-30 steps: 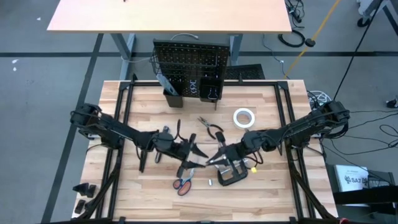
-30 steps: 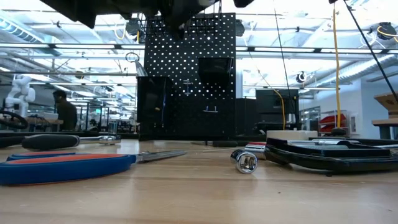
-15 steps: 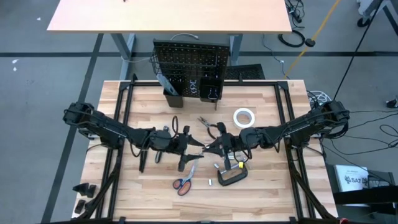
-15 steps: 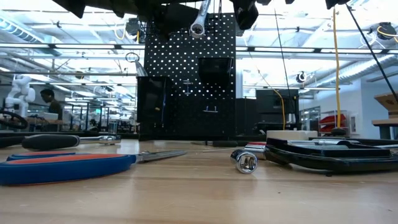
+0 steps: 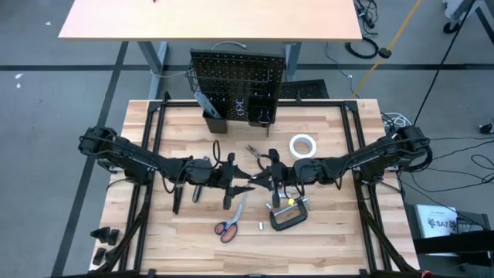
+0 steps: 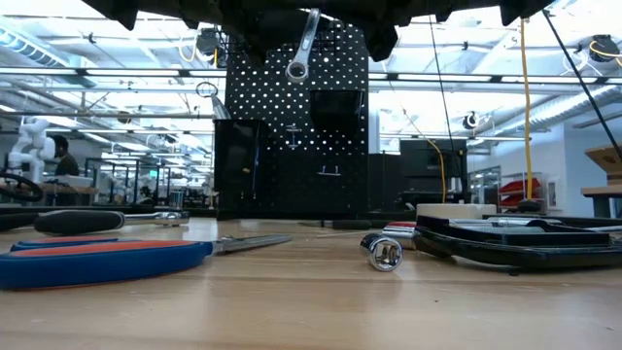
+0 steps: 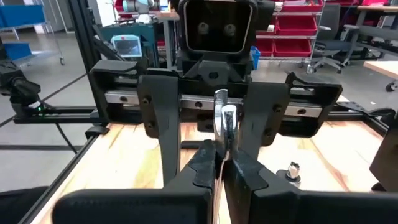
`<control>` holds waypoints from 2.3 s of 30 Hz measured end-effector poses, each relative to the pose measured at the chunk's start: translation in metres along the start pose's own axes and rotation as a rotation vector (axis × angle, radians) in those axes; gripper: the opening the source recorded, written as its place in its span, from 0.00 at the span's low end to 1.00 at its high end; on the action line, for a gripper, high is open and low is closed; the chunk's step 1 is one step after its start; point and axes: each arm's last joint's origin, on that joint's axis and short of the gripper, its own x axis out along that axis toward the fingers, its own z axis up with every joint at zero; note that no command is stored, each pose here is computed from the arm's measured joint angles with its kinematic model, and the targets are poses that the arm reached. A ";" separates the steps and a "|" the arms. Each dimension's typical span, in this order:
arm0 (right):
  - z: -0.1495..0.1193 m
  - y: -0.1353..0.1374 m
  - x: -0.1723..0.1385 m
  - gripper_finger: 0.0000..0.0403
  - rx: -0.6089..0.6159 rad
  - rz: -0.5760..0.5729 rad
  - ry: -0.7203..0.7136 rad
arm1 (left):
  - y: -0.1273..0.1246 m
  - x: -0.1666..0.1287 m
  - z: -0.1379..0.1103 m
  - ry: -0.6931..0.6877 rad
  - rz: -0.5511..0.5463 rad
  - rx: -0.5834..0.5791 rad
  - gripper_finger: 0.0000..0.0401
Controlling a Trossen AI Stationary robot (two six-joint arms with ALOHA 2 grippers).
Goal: Hang tools onto peg board
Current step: Put the wrench into the left black bin on the peg board
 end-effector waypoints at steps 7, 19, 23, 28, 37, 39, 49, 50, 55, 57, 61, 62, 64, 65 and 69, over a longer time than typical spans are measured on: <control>0.000 -0.002 0.002 0.01 0.000 -0.004 -0.012 | 0.001 0.000 -0.004 0.044 0.003 0.005 0.29; -0.004 -0.002 0.001 0.02 -0.005 -0.007 0.032 | 0.001 0.000 -0.005 0.045 0.005 0.007 0.02; -0.004 -0.002 0.001 0.09 -0.010 -0.005 0.031 | 0.001 0.000 -0.005 0.042 0.009 0.007 0.01; -0.002 -0.003 -0.004 0.25 -0.069 -0.007 0.073 | 0.001 0.000 -0.004 0.039 0.020 0.009 0.01; 0.016 -0.009 -0.041 0.44 -0.111 -0.019 0.217 | 0.015 -0.010 0.001 0.091 0.107 0.028 0.00; 0.020 -0.010 -0.052 0.45 -0.101 -0.026 0.246 | 0.018 -0.018 0.005 0.074 0.141 0.032 0.00; 0.033 -0.013 -0.073 0.45 -0.064 -0.031 0.255 | 0.039 -0.081 -0.008 -0.060 0.394 -0.072 0.00; 0.032 -0.013 -0.073 0.45 -0.064 -0.031 0.257 | 0.041 -0.088 -0.011 -0.093 0.432 -0.091 0.00; 0.028 -0.013 -0.069 0.45 -0.068 -0.032 0.273 | 0.050 -0.115 -0.023 -0.264 0.692 -0.171 0.00; 0.027 -0.013 -0.068 0.45 -0.069 -0.041 0.276 | 0.055 -0.121 -0.024 -0.308 0.767 -0.192 0.00; 0.022 -0.014 -0.063 0.45 -0.069 -0.084 0.293 | 0.067 -0.126 -0.017 -0.394 0.856 -0.229 0.00; 0.021 -0.014 -0.062 0.45 -0.064 -0.086 0.297 | 0.070 -0.127 -0.016 -0.421 0.880 -0.248 0.00; 0.019 -0.013 -0.060 0.45 -0.059 -0.088 0.306 | 0.079 -0.130 -0.014 -0.466 0.938 -0.288 0.00; 0.017 -0.013 -0.059 0.45 -0.058 -0.088 0.311 | 0.082 -0.132 -0.013 -0.490 0.953 -0.311 0.00; 0.015 -0.013 -0.057 0.45 -0.044 -0.090 0.322 | 0.097 -0.136 -0.014 -0.566 1.009 -0.423 0.00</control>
